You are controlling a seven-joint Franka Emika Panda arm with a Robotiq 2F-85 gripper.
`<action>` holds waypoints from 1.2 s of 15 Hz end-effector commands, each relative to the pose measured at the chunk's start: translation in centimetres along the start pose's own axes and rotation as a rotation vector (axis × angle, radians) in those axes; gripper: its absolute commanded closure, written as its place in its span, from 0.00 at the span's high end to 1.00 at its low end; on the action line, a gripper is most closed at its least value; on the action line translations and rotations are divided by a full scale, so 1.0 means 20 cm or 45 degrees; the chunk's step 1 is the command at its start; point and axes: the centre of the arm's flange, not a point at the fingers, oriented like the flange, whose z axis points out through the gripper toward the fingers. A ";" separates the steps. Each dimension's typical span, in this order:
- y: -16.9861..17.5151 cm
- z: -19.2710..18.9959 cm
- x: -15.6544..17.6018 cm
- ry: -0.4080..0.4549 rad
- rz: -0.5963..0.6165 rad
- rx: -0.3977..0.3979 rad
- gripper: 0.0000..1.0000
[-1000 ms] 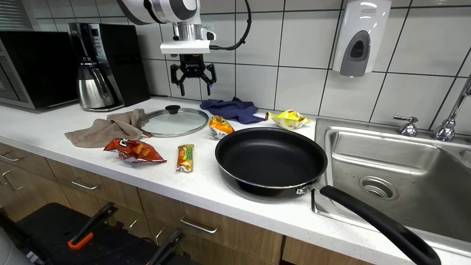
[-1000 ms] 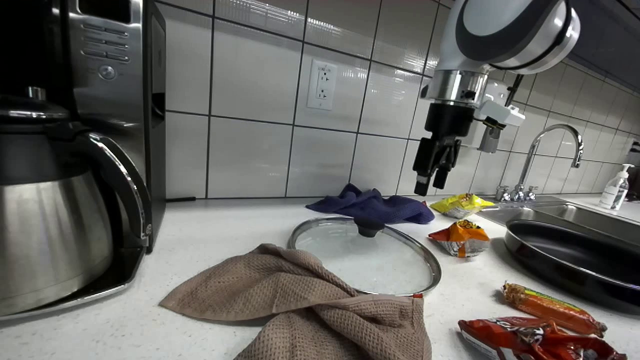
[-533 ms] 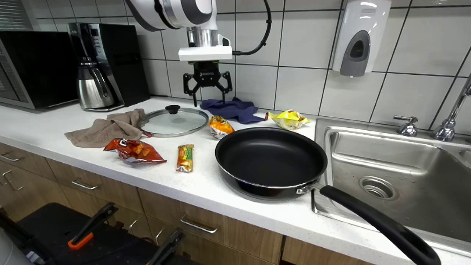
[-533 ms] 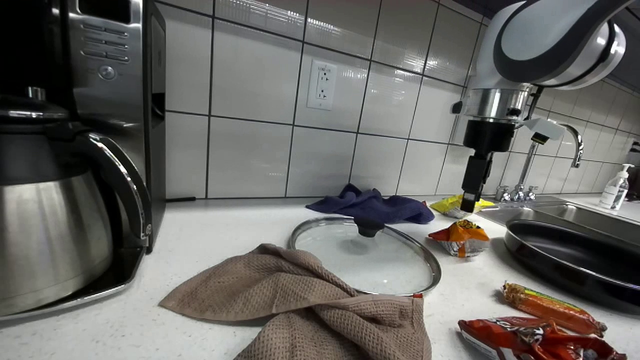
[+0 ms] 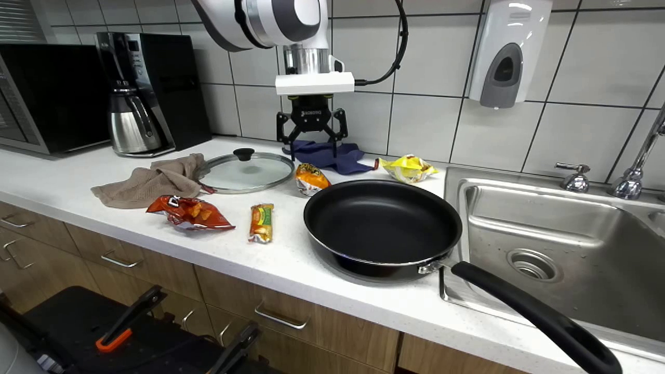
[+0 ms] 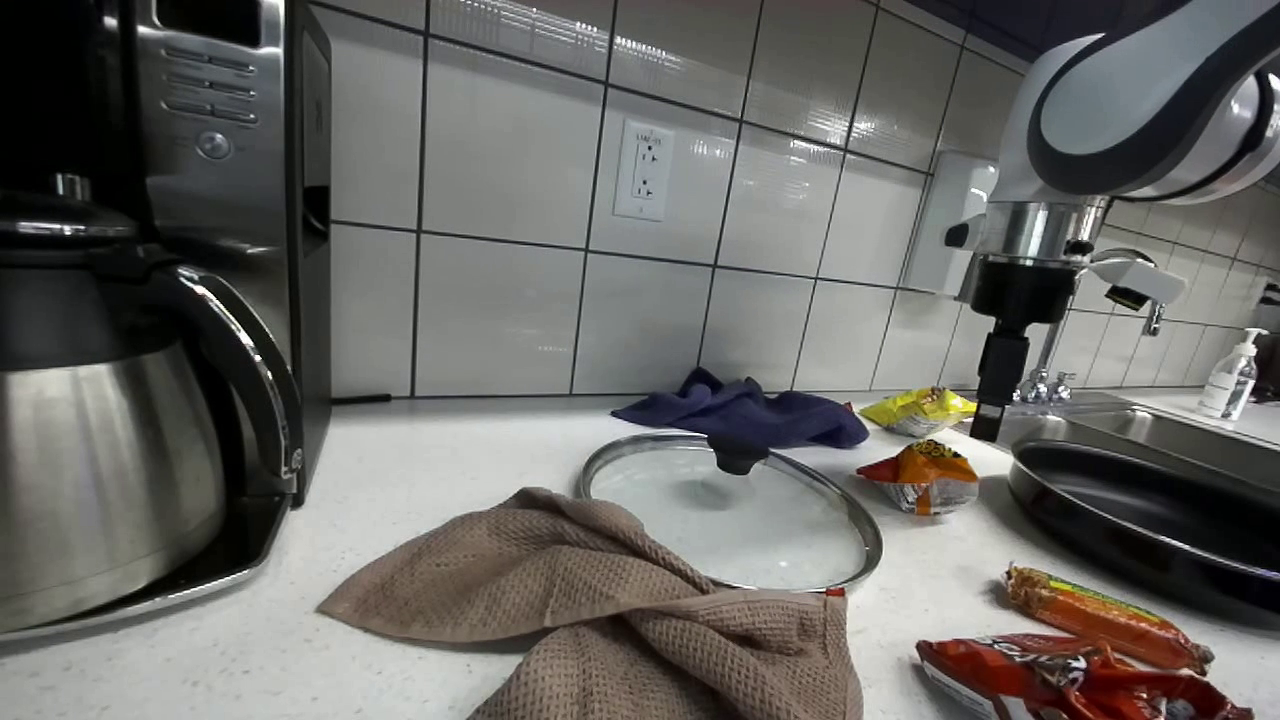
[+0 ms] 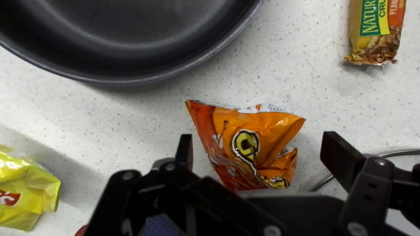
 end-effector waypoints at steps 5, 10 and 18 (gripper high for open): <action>0.00 0.00 0.00 0.001 -0.001 -0.001 1.00; 0.03 0.01 0.03 0.006 -0.035 -0.038 1.00; 0.05 0.09 0.09 0.046 -0.056 -0.082 1.00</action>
